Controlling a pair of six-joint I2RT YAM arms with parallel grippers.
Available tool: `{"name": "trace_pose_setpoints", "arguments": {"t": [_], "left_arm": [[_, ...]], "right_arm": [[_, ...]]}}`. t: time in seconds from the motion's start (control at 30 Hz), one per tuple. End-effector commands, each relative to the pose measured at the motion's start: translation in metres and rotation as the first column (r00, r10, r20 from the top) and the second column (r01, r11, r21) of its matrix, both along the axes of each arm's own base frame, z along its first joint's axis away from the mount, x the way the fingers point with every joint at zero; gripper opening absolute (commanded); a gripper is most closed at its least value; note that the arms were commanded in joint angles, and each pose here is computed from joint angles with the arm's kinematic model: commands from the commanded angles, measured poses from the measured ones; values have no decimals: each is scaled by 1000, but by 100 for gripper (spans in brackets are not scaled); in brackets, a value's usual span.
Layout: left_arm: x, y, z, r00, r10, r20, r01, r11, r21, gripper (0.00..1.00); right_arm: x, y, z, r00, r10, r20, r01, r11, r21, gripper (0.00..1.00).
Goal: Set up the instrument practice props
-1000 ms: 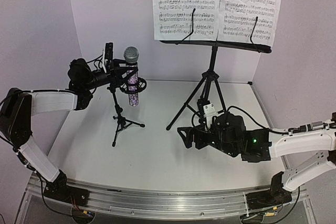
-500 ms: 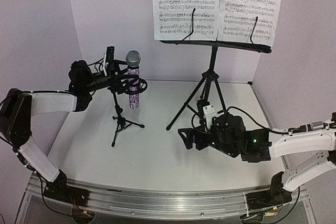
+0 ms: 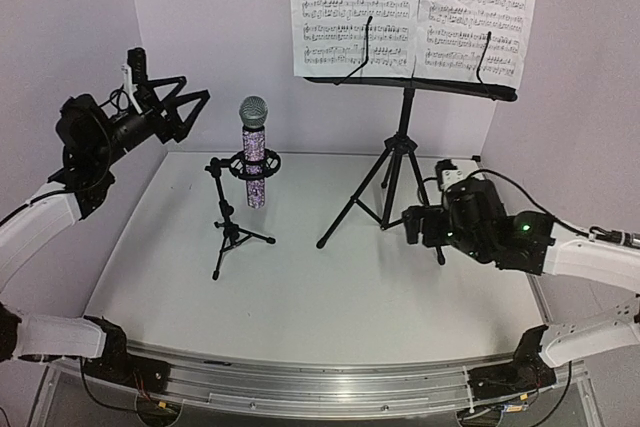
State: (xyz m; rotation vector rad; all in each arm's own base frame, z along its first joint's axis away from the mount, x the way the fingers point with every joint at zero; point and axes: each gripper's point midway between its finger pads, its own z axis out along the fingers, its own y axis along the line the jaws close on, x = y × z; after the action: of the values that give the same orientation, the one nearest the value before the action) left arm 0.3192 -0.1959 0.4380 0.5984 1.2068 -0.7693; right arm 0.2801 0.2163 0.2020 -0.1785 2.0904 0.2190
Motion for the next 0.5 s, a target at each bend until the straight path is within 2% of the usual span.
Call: {"name": "trace_pose_setpoints", "arguments": {"t": [0.0,0.07,0.17,0.27,0.33,0.47], "left_arm": [[19,50,-31,939,294,-175,-295,955,23,100],[17,61,-50,912,346,-221,-345,938,47,100],[22,86,-79,839,447,-309,-451,890,63,100],[25,112,-118,778,478,-406,-493,867,75,100],[24,120,-151,754,492,-436,-489,863,128,100],[15,141,-212,709,548,-445,-510,833,214,100]], "right_arm": [[3,-79,-8,983,-174,-65,173,985,-18,98],[10,-116,-14,964,-243,-110,242,970,-27,98],[19,-161,-23,930,-313,-192,318,948,-6,98],[22,-203,-40,889,-356,-288,394,916,83,98],[21,-239,-51,852,-398,-340,473,864,173,98],[21,-254,-63,882,-332,-334,433,851,298,98]]}}
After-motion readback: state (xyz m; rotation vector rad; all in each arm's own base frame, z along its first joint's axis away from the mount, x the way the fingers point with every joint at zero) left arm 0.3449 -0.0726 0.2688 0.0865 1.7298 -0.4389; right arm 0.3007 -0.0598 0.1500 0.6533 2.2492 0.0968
